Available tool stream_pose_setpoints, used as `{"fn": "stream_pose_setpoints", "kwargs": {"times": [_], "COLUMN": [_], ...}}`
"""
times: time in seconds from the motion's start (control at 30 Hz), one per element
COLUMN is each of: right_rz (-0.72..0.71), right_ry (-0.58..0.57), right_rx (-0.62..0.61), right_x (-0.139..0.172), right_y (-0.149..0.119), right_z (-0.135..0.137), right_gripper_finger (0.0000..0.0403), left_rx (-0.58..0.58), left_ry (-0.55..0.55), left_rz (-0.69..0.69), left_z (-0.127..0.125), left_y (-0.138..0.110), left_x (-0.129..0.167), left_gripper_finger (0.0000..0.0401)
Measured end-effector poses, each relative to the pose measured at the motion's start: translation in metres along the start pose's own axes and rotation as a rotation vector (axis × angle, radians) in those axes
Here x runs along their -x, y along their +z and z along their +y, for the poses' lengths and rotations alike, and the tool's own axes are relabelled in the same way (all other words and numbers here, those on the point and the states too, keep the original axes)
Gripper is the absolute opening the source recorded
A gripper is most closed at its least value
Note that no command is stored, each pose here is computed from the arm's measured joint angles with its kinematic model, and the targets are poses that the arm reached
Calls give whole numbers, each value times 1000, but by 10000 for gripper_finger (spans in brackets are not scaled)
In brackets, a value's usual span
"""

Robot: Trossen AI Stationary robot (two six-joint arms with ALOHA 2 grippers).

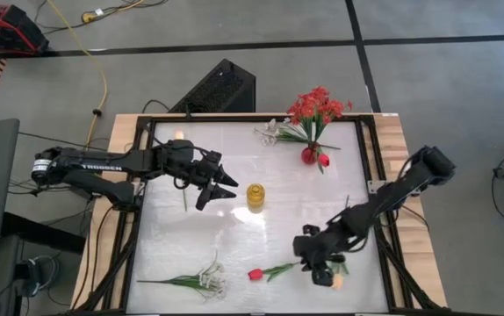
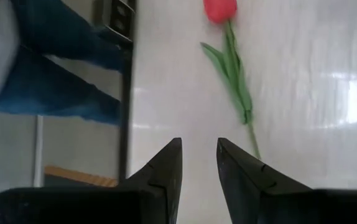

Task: Sort flowers into vase by color
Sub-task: Put the red flower into the red vase

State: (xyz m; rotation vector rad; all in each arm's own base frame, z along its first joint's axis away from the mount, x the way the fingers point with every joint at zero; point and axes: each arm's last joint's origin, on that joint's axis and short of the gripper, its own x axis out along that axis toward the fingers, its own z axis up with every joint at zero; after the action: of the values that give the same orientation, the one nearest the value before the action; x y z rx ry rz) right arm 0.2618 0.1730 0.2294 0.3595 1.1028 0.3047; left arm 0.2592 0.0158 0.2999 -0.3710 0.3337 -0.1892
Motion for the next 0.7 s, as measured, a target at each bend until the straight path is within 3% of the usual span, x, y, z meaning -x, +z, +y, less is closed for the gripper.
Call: {"fn": "stream_pose_setpoints", "kwargs": {"times": [0.2, 0.47, 0.7], "right_rz": [92, 198, 206], "right_ry": [-56, -122, -221], "right_rx": [8, 149, 158], "right_x": [-34, -70, -89], "right_y": [-3, -12, -16], "right_z": [-12, -25, -33], "right_gripper_finger": [152, 218, 208], "left_rx": [8, 25, 25], "left_ry": [-7, 0, 3], "left_rz": [27, 72, 69], "left_z": [0, 1, 2], "left_y": [-2, -7, -7], "left_x": [0, 0, 0], "left_gripper_finger": [179, 179, 179]}}
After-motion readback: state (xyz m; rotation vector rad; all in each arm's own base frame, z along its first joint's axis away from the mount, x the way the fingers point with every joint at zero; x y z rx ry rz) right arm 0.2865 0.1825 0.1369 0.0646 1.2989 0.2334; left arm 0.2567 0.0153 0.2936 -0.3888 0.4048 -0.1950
